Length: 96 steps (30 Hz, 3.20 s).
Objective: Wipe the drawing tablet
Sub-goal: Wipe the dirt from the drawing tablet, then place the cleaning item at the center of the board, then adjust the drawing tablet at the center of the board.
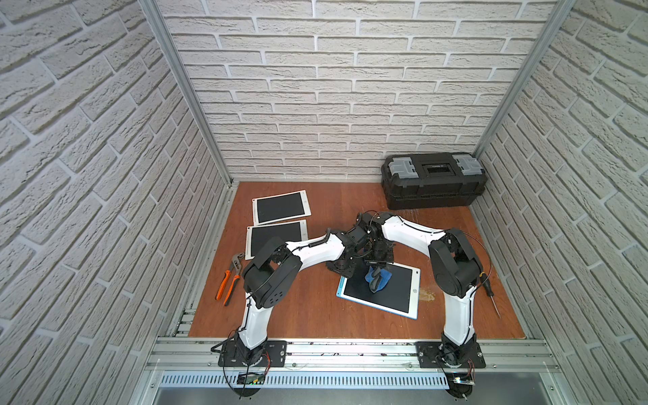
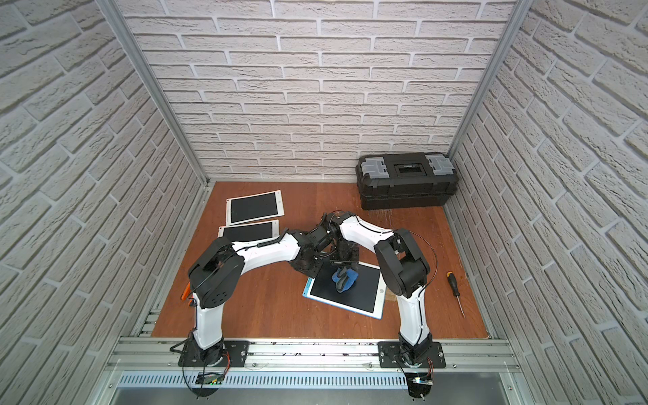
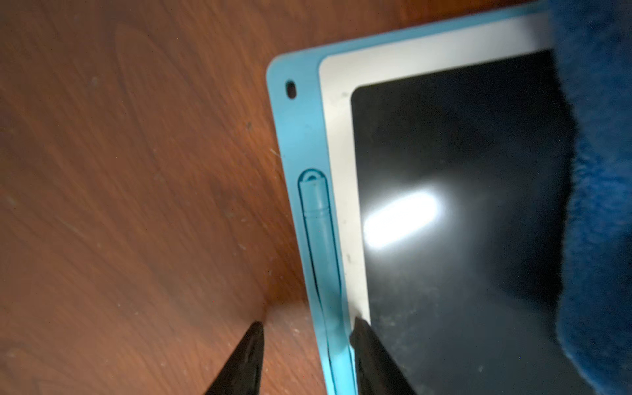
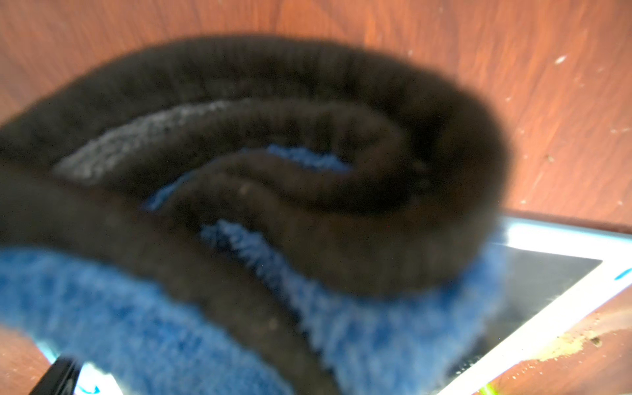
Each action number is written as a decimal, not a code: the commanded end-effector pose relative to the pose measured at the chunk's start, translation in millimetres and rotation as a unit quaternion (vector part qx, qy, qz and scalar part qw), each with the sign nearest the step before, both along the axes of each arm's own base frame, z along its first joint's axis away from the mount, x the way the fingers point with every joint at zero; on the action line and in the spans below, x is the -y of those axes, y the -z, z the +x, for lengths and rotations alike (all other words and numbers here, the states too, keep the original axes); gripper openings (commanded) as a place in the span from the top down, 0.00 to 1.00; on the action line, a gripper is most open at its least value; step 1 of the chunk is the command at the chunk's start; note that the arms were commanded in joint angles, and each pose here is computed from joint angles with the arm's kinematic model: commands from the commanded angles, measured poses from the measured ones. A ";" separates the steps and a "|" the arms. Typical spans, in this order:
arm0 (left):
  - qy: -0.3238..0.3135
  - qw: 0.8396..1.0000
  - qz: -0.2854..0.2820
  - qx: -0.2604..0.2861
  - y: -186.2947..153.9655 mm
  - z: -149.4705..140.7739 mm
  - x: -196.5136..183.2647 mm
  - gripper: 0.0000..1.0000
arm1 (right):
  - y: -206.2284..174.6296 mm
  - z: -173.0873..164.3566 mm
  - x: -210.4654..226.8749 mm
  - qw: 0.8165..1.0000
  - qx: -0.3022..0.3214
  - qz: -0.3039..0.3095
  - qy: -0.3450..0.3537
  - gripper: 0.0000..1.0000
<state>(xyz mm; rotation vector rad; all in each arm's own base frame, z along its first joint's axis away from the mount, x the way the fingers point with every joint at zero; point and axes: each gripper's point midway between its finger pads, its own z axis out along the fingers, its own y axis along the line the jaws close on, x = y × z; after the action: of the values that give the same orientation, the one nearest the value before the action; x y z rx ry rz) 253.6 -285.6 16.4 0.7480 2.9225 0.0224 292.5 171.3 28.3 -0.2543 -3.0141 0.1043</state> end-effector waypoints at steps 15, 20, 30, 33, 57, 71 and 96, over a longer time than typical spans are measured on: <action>0.020 0.974 0.184 -0.130 77.0 -71.9 -102.6 0.57 | 24.8 -18.3 106.6 0.993 -0.056 -0.066 0.078 0.98; 0.014 0.975 0.181 -0.129 77.2 -71.7 -108.0 0.57 | 9.8 -30.0 162.4 0.982 -0.054 -0.103 0.151 0.98; 0.003 0.977 0.178 -0.117 70.8 -70.1 -116.7 0.57 | -78.4 -50.4 247.0 0.926 0.035 -0.264 0.269 0.98; -0.008 0.979 0.170 -0.113 68.6 -69.8 -121.8 0.57 | -90.6 -45.0 250.9 0.923 0.056 -0.270 0.268 0.98; -0.083 0.995 0.056 -0.012 1.6 -46.4 -126.7 0.51 | -115.3 34.5 190.5 0.958 0.214 -0.150 0.118 0.00; -0.132 0.988 -0.050 0.057 -48.7 -45.5 -128.4 0.30 | -61.8 -11.7 45.2 0.977 0.155 0.144 0.009 0.07; -0.319 0.851 -0.416 -0.027 -39.9 -40.9 -123.4 0.20 | 20.5 -48.6 18.7 0.958 0.031 0.282 0.030 0.08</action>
<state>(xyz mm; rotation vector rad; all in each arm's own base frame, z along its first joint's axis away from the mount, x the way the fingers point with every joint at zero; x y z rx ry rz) 206.5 -150.6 50.4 -0.3247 2.6878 -0.9579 250.8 150.6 32.9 -0.3454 -2.9607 -0.7617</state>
